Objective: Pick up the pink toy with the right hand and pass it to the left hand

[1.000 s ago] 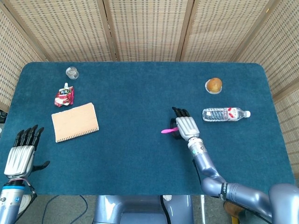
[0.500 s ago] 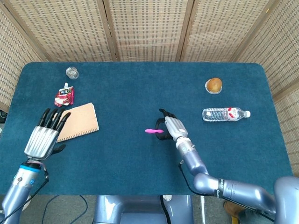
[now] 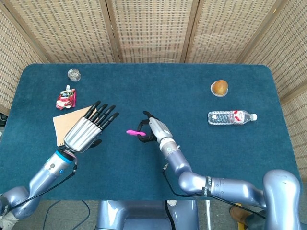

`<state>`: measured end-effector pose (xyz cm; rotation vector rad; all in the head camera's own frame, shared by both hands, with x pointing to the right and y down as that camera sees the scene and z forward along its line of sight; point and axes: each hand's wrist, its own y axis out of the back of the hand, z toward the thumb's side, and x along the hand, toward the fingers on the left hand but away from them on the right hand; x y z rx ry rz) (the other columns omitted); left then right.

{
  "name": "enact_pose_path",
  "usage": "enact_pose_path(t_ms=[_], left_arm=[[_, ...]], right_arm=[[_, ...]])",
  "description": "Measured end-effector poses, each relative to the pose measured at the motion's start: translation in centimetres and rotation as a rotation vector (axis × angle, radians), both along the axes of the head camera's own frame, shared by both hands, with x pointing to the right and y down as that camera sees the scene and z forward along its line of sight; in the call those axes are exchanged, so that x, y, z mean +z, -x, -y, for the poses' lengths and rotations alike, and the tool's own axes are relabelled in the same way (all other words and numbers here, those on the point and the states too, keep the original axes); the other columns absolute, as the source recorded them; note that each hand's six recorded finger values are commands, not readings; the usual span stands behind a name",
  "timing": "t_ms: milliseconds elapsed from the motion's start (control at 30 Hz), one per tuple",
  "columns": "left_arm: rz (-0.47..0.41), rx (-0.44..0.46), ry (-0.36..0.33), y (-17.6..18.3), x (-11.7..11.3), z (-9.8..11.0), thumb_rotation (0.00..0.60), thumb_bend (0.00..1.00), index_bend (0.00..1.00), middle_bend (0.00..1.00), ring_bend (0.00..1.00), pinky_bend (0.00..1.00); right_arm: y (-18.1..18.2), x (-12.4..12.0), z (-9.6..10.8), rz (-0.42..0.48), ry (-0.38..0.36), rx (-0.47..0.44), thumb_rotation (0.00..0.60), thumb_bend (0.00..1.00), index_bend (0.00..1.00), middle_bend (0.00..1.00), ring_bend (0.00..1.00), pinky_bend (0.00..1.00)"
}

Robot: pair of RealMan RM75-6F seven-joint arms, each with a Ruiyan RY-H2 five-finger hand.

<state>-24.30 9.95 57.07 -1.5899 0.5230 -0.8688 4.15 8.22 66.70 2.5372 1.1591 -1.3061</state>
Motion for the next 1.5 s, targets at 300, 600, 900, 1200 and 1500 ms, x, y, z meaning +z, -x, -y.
enact_pose_path(t_ms=[300, 600, 900, 1200, 1500], left_arm=[[-0.025, 0.105, 0.003, -4.4, 2.1, 0.7, 0.6, 0.27, 0.32, 0.0, 0.0, 0.0], [-0.028, 0.103, 0.014, -6.1, 4.2, 0.7, 0.6, 0.35, 0.36, 0.0, 0.0, 0.0], [-0.017, 0.095, 0.033, -5.0, 4.7, 0.5, 0.6, 0.35, 0.4, 0.0, 0.0, 0.0], [-0.001, 0.085, 0.067, -4.1, 5.6, 0.0, 0.6, 0.35, 0.4, 0.0, 0.0, 0.0], [-0.012, 0.086, 0.081, -4.7, 6.2, -0.5, 0.6, 0.36, 0.43, 0.0, 0.0, 0.0]], right_arm=[[1.6, 0.0, -0.4, 0.018, 0.026, 0.006, 0.6, 0.58, 0.65, 0.11, 0.0, 0.0], [1.3, 0.5, -0.8, 0.004, 0.031, 0.004, 0.6, 0.58, 0.65, 0.11, 0.0, 0.0], [1.0, 0.8, -0.7, -0.005, 0.025, 0.006, 0.6, 0.58, 0.65, 0.11, 0.0, 0.0], [0.9, 0.9, -0.7, -0.003, 0.028, 0.004, 0.6, 0.58, 0.65, 0.11, 0.0, 0.0], [0.8, 1.0, -0.7, 0.0, 0.03, 0.007, 0.6, 0.58, 0.65, 0.11, 0.0, 0.0]])
